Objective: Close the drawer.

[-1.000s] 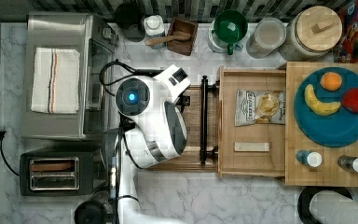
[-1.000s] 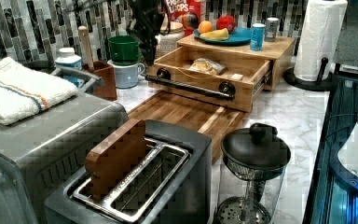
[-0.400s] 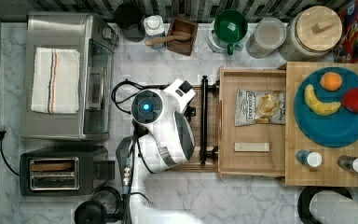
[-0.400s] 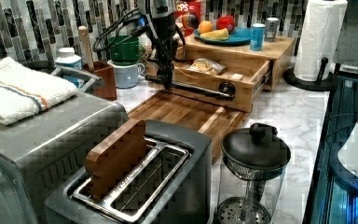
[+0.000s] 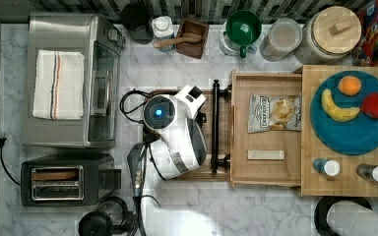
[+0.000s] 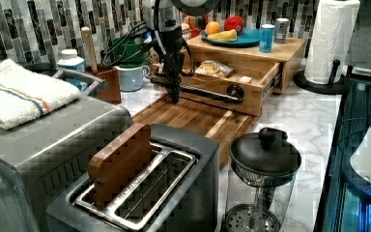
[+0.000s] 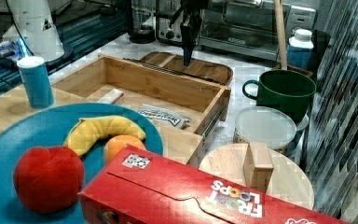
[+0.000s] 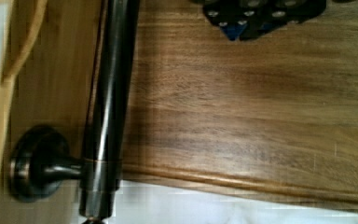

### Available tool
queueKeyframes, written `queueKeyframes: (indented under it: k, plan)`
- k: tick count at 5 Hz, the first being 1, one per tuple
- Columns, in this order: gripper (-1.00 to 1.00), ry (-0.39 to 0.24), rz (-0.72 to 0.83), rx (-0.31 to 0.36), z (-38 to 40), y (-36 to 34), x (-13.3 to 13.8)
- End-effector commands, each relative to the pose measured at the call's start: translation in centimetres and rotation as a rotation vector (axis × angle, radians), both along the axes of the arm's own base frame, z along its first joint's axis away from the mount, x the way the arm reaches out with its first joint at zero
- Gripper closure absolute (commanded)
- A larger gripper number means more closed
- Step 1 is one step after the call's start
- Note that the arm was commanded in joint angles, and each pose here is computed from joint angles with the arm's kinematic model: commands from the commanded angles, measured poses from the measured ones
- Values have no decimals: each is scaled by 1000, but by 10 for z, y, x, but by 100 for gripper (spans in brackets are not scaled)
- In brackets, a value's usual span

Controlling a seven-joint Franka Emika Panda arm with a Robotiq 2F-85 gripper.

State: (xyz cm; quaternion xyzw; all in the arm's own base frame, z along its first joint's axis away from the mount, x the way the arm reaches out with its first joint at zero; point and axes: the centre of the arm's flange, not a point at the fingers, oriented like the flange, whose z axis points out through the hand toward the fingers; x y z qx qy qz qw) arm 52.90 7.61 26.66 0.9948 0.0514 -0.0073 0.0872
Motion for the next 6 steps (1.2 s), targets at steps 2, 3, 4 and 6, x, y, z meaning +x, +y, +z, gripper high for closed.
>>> queueKeyframes:
  k: [2,3,4,6]
  plan:
    - [100,-62,78,4,24,-97,28]
    - [100,-78,63,21,22,-120,30]
    - [100,-78,42,36,23,-150,35]
    - [100,-91,44,5,28,-249,38]
